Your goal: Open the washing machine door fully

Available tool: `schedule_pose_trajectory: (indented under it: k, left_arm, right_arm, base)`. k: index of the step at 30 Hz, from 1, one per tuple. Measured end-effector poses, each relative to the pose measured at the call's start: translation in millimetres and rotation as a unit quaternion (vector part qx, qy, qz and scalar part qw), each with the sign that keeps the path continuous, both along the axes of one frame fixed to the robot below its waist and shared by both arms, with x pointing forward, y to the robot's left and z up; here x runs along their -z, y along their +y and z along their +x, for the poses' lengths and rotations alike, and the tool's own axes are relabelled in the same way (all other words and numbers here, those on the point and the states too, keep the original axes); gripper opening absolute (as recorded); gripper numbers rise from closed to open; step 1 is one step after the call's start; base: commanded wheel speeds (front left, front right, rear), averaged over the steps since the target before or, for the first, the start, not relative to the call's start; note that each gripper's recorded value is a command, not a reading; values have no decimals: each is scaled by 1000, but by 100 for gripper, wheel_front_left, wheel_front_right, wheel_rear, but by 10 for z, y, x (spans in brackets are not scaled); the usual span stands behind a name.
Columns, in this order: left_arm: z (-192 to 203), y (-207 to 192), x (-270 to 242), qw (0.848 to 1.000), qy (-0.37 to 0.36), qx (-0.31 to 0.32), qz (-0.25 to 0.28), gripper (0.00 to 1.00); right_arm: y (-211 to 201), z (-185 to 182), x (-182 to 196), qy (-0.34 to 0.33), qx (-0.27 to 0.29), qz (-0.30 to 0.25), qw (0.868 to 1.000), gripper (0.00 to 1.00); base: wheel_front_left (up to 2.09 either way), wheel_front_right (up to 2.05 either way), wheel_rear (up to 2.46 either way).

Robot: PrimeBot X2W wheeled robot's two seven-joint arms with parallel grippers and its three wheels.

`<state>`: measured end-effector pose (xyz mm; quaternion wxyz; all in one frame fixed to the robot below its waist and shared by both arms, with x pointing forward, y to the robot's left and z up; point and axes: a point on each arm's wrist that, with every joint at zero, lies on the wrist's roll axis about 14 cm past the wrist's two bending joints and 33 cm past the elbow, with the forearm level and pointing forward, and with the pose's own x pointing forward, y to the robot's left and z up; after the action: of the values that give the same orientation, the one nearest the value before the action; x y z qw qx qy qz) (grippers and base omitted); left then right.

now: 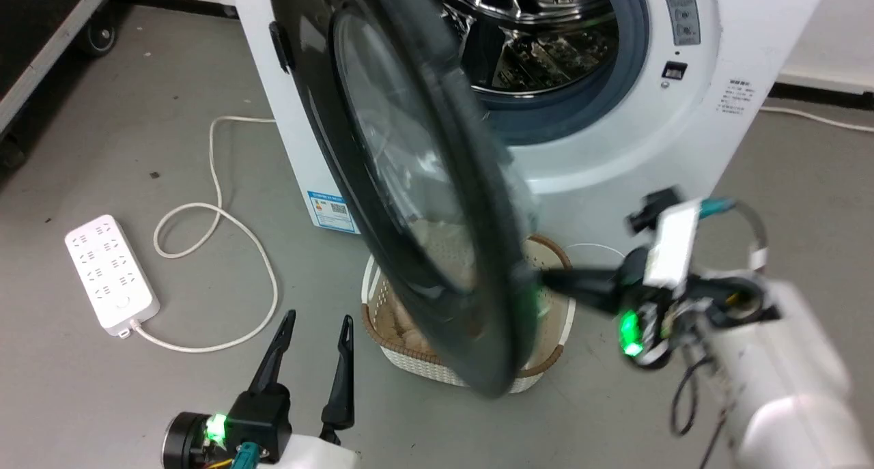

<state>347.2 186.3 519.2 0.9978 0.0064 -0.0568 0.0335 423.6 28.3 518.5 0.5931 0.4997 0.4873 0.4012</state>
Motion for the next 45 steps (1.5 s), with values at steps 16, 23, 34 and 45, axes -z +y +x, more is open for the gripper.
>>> schedule_pose_trajectory:
  k: [16,23,34,45]
  left_arm:
    - [-50,-26,30,1000,4,5,-13,100]
    - [13,-66,-5,1000,-2,17,-18,100]
    - [31,-115,-147,999,-26,34,-26,100]
    - [43,-204,-84,998,-16,54,-27,100]
  right_arm:
    - [434,-281,50,-24,17,15,999,100]
    - [-360,305,-375,-267,189,-99,940,100]
    - [-1742,-1,-748,-618,345,-326,627,100]
    - [-2098,-693,-271,-557,432,-425,568,100]
  base:
    - [0,0,0]
    - [0,0,0]
    - [0,0,0]
    - [0,0,0]
